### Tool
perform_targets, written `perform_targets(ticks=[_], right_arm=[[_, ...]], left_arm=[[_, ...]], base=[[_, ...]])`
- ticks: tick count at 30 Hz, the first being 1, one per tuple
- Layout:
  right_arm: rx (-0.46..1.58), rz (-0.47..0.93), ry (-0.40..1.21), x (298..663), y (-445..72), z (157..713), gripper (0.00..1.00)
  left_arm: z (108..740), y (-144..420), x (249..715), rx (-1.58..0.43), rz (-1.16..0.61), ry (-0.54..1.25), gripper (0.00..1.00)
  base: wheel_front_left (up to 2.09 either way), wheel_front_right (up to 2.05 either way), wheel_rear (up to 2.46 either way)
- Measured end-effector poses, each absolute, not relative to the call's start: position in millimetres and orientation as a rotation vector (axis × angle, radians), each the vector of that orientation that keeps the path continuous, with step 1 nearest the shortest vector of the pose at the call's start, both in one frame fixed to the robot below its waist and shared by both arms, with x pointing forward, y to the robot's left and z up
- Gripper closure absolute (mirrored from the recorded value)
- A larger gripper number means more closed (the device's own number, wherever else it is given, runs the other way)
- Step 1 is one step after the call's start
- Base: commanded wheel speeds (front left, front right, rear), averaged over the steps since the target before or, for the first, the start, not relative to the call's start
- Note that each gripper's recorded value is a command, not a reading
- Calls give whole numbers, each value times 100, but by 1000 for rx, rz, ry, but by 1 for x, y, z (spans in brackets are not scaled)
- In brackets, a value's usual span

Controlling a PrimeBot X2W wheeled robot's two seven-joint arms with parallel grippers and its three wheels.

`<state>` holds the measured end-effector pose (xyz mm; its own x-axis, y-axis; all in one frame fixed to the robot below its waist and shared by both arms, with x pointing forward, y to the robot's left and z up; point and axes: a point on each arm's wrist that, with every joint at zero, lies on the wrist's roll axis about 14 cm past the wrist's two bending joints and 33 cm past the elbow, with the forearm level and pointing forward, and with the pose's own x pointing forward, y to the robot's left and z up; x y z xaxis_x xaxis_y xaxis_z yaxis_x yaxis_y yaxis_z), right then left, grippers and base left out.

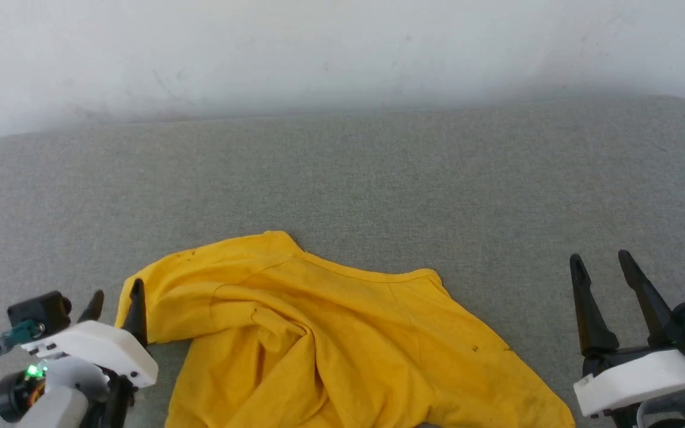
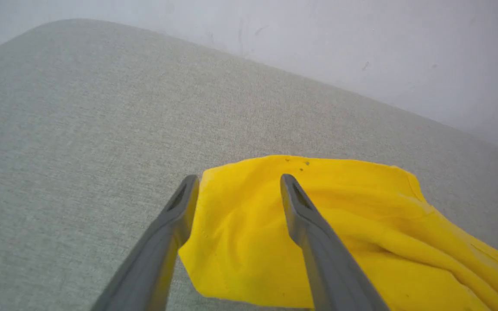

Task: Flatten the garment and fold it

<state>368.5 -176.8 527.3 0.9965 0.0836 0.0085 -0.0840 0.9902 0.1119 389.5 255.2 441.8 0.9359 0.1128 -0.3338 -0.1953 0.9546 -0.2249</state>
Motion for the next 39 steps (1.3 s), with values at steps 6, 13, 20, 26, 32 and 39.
perform_targets(ticks=[6,13,20,26,32,39], right_arm=[[109,93,0,365,-174,529,0],[97,97,21,373,-173,523,0],[99,91,56,384,-174,511,0],[99,68,79,387,-181,502,0],[99,41,95,386,-189,495,0],[93,57,163,379,-184,486,0]], left_arm=[[462,260,387,-196,89,389,0],[464,266,408,-164,7,563,0],[415,260,408,-153,-49,836,0],[384,251,403,-62,-119,1010,0],[373,244,415,-15,-150,1030,32],[374,234,422,-57,-143,965,100]], base=[[0,0,0],[0,0,0],[0,0,0],[0,0,0],[0,0,0],[0,0,0]])
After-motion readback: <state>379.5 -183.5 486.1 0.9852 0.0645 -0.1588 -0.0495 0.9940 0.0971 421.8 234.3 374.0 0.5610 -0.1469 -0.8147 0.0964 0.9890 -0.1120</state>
